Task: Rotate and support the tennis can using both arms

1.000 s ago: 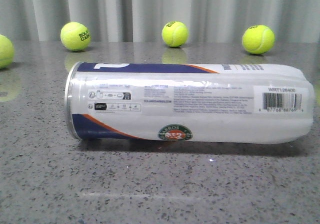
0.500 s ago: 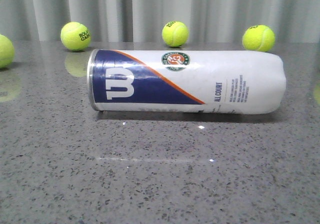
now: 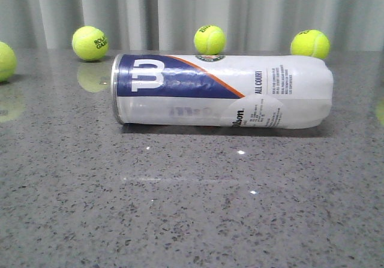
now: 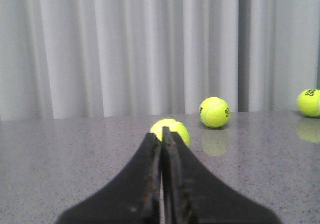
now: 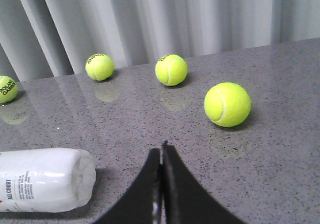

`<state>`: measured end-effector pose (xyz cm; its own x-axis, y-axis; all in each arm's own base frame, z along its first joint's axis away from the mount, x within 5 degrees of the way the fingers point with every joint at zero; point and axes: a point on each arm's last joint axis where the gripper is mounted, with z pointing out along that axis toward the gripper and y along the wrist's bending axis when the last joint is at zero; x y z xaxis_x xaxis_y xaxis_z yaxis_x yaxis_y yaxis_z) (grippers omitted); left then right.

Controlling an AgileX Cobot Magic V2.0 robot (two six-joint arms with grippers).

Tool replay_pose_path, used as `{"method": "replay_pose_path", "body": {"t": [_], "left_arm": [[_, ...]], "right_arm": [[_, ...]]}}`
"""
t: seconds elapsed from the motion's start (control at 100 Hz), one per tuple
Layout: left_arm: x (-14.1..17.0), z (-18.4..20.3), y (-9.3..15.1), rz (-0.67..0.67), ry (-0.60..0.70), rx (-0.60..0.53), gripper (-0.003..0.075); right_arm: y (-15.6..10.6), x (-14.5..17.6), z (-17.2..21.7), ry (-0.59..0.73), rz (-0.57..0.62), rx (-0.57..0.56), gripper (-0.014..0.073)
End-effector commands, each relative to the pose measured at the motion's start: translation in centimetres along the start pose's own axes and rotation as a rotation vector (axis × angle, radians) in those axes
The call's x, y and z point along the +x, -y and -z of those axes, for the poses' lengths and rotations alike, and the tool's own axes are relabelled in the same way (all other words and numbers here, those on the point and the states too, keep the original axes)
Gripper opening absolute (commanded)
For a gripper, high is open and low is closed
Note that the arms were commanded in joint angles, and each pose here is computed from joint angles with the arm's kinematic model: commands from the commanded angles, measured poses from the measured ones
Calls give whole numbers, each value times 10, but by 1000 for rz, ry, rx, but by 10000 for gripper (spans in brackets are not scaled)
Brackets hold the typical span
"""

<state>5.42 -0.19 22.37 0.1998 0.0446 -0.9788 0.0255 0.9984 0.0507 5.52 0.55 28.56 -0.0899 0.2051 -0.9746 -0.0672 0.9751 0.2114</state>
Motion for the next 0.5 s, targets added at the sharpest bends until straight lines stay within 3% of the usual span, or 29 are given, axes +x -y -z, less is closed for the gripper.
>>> {"method": "replay_pose_path", "body": {"t": [0.0, 0.25, 0.49], "left_arm": [[-1, 4, 0, 20, 80, -9, -21], [-34, 4, -1, 29, -169, 17, -21], [-60, -9, 1, 62, -500, 57, -21]], "right_arm": [[-2, -15, 1, 93, 19, -4, -66], [-2, -15, 1, 93, 19, -4, -66], [-2, -15, 1, 93, 19, -4, -66]]}}
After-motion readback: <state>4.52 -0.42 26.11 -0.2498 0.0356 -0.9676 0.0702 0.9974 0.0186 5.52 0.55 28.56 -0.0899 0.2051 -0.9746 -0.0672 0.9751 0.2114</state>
